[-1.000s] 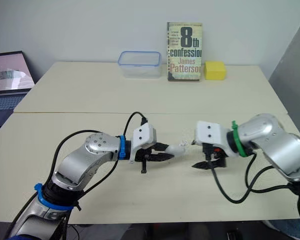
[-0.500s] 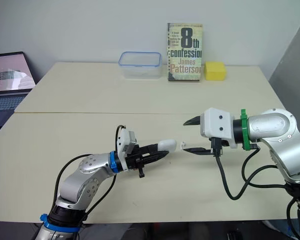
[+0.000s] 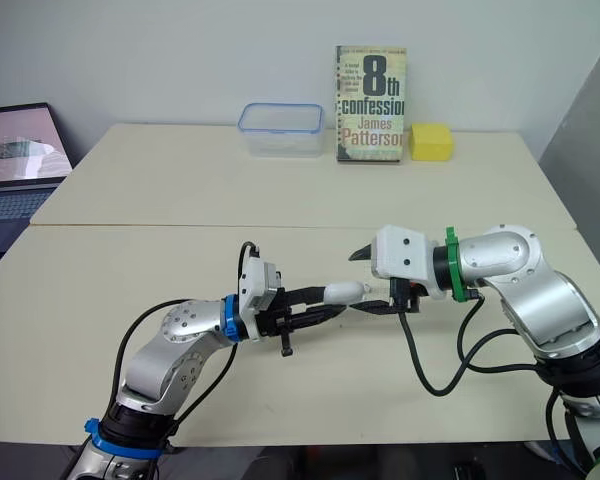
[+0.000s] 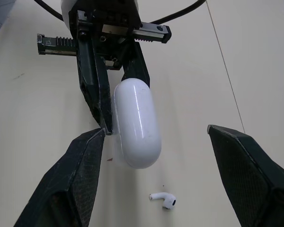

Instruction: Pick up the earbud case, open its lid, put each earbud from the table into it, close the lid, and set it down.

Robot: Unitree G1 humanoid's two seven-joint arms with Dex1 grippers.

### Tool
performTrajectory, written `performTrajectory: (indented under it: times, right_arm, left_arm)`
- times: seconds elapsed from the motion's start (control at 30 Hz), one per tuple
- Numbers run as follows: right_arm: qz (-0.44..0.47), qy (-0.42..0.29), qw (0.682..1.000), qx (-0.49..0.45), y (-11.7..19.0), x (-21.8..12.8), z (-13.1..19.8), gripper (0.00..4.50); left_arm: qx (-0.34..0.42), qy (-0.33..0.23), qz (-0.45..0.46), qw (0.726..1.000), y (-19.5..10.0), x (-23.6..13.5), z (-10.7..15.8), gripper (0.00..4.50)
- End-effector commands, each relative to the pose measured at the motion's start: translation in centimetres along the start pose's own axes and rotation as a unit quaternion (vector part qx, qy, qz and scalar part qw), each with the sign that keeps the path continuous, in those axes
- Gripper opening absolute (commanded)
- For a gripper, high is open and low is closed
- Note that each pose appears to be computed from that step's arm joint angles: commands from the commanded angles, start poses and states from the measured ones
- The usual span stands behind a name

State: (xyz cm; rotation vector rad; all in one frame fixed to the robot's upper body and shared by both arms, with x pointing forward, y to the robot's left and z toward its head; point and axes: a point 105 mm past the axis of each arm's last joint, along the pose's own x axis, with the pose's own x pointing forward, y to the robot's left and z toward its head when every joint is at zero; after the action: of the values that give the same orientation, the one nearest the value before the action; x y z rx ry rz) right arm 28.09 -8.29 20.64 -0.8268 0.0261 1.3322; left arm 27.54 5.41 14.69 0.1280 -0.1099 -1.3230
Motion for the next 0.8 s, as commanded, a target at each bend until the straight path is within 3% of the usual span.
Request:
performTrajectory:
  times: [0.03,0.8]
  right_arm:
    - [-0.017,-0.003,1.0,-0.017,-0.8,-0.4,0.8,3.61]
    - [-0.01,-0.017,0.999,0.05,-1.4,-3.6,1.5,3.61]
  left_arm:
    - [0.028,-0.001,-0.018,0.999,-0.5,0.3,0.5,0.8]
    - [0.033,0.013,-0.009,0.999,-0.5,-0.4,-0.3,0.8]
